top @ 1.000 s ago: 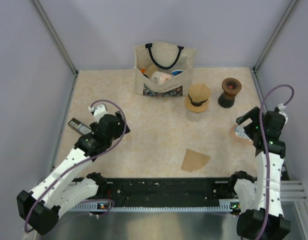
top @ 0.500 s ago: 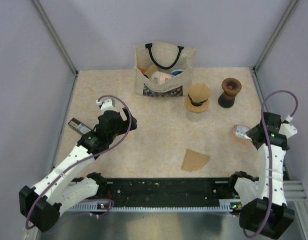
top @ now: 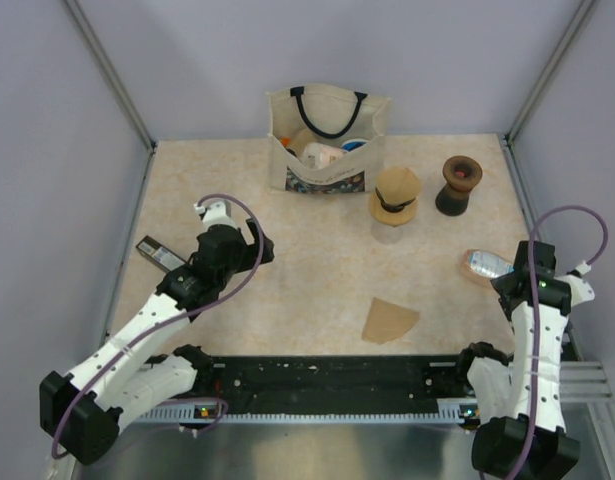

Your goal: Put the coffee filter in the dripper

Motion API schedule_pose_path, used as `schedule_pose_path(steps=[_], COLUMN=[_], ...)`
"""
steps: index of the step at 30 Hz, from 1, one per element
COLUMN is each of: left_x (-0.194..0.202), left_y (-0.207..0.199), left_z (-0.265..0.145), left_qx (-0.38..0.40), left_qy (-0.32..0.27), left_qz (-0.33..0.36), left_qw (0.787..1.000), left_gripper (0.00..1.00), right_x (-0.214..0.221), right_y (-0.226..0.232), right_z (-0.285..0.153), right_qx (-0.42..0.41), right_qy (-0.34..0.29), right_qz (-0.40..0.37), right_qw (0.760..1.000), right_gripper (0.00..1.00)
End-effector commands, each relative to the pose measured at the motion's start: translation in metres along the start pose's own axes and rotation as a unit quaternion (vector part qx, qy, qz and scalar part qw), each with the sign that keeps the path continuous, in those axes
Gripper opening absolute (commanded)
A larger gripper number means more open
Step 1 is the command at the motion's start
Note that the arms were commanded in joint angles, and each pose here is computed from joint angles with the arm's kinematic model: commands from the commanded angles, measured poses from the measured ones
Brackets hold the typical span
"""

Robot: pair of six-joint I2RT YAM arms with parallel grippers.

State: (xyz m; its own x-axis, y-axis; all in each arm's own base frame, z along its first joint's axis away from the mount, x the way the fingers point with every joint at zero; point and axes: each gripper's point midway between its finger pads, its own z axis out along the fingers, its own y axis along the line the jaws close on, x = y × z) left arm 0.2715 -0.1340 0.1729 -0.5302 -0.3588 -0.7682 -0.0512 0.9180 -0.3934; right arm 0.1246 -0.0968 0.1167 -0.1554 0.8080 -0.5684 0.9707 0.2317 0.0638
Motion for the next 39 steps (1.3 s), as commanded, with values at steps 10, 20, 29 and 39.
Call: schedule_pose_path(steps=[10, 20, 29, 39], left_x=[-0.014, -0.021, -0.023, -0.022], left_y=[0.001, 0.013, 0.016, 0.013], left_z=[-0.001, -0.008, -0.014, -0.015], left_qx=[0.002, -0.019, -0.021, -0.013], left_qy=[-0.043, -0.066, -0.070, -0.066], left_qz=[-0.010, -0.017, -0.017, -0.018], left_qw=[0.999, 0.997, 0.997, 0.998], left_gripper=[0.99, 0.99, 0.99, 0.99], right_x=[0.022, 0.033, 0.026, 0.019], right_y=[-0.008, -0.003, 0.012, 0.032], right_z=[0.004, 0.008, 0.019, 0.027], right_qx=[0.020, 0.006, -0.033, -0.095], right_qy=[0.043, 0.061, 0.030, -0.004], right_qz=[0.034, 0.052, 0.068, 0.086], right_qw=[0.998, 0.997, 0.997, 0.992], right_gripper=[0.99, 0.99, 0.95, 0.80])
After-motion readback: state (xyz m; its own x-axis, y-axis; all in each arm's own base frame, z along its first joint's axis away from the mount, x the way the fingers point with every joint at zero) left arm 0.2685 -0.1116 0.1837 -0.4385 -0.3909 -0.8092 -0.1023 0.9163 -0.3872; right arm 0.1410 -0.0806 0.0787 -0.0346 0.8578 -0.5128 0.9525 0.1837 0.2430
